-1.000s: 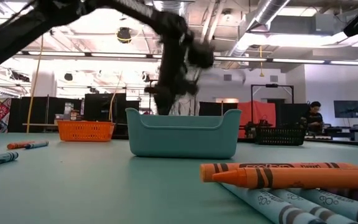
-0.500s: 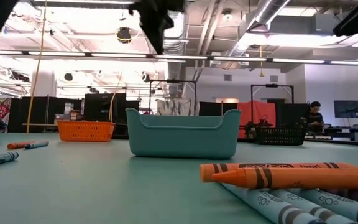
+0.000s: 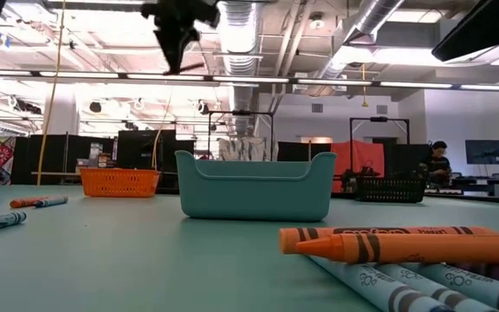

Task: Sort crayons
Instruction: Put the orange crayon into the orange bin

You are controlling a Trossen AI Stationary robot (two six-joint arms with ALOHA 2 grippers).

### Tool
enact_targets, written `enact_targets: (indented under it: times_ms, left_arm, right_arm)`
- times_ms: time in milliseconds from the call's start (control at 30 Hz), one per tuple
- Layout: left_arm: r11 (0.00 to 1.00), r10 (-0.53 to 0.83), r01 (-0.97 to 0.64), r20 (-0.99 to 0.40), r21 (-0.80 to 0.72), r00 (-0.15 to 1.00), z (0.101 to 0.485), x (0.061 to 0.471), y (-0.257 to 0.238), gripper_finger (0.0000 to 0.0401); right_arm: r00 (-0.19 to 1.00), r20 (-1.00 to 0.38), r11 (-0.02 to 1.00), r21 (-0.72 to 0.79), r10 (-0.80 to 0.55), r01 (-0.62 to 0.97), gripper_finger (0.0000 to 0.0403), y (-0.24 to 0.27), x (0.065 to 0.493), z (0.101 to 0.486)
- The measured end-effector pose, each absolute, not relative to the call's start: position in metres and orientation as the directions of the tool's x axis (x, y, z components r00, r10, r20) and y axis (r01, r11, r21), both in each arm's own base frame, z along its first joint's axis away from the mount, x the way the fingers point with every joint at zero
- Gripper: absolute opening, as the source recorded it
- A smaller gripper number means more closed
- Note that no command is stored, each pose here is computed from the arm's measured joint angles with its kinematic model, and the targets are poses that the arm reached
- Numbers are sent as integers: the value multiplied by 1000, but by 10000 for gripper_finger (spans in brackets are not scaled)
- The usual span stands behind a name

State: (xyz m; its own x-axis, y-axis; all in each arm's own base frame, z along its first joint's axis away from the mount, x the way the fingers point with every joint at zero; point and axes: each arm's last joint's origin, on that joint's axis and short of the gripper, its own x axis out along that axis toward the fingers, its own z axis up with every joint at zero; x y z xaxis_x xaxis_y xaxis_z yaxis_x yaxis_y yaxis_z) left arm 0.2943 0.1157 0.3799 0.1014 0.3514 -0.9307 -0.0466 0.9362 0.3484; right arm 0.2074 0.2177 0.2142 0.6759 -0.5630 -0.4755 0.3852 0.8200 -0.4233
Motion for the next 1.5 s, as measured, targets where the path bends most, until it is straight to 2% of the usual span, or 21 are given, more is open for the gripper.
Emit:
enact_targets:
  times_ms: [167,467,600,800,933,1100,1500]
  left_arm:
    - [950,312,-71,-941,305,128,359,290,131,0]
    - [979,184,25,-922,204,340,326,306,134,0]
    - [975,189,48,-921,218,340,317,304,143,0]
    - [982,183,-7,-945,188,270,304,282,173,0]
    - [980,197,-27,-944,197,265,308,270,186,0]
    - [974,224,-40,-918,224,328,321,258,192,0]
    - [955,289,-76,-855,285,431,354,239,181,0]
  right_arm:
    - [673,-479,820,-423,-564,385,140,218,207,214]
    - [649,-438,774,-469,-622,425,140,205,215,215]
    - [613,-429,739,-502,-664,449,140,191,220,219]
    - [534,-423,672,-575,-732,466,140,168,226,224]
    - [472,-411,616,-637,-780,463,140,152,230,226]
    - [418,-373,547,-696,-829,465,140,135,234,229]
    - [325,-316,440,-775,-891,454,140,100,251,231]
